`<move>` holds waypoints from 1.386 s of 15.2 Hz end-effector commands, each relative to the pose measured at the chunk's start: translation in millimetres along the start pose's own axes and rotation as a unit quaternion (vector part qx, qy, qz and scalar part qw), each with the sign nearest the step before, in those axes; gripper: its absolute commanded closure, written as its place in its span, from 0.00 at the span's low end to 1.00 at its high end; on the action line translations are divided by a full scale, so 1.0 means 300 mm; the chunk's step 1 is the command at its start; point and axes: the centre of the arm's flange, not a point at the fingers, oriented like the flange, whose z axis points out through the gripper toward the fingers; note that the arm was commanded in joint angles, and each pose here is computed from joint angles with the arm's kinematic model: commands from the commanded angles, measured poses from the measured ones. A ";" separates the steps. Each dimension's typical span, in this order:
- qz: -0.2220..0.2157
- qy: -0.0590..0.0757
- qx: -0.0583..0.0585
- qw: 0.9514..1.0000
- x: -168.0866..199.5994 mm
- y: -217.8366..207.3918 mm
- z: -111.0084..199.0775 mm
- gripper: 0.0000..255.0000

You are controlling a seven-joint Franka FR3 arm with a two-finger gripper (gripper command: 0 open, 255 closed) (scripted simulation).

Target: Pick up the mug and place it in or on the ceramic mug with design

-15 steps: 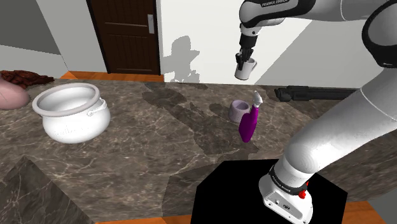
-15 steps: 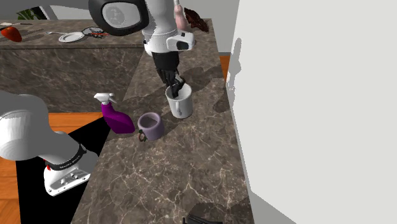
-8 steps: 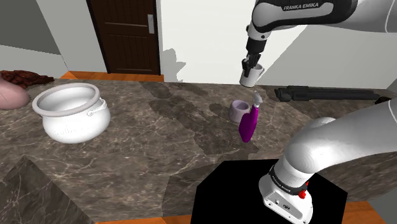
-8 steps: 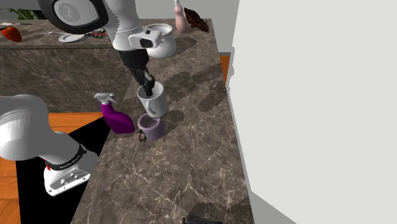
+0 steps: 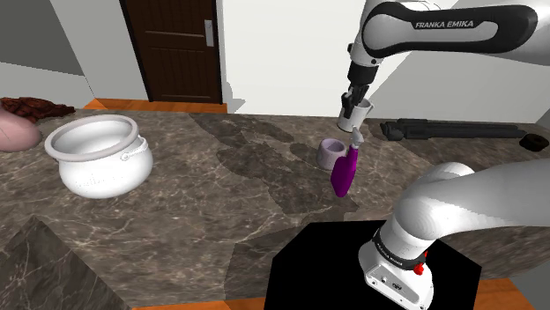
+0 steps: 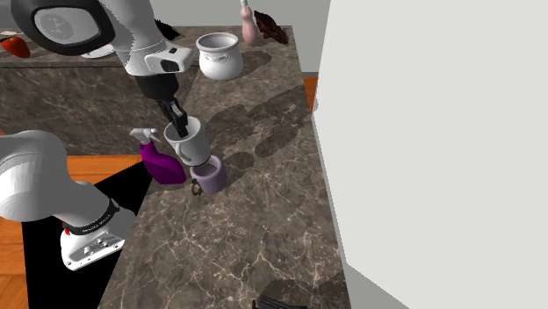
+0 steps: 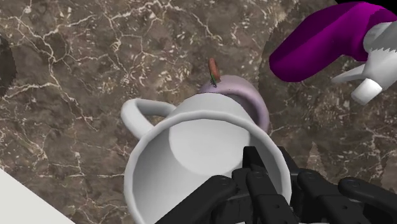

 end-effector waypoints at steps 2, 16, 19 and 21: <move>0.000 0.000 0.000 1.000 -0.001 -0.002 0.050 1.00; 0.000 0.000 0.000 1.000 -0.002 -0.014 0.254 1.00; 0.000 0.000 0.000 1.000 -0.002 -0.014 0.254 1.00; 0.000 0.000 0.000 1.000 -0.002 -0.014 0.254 1.00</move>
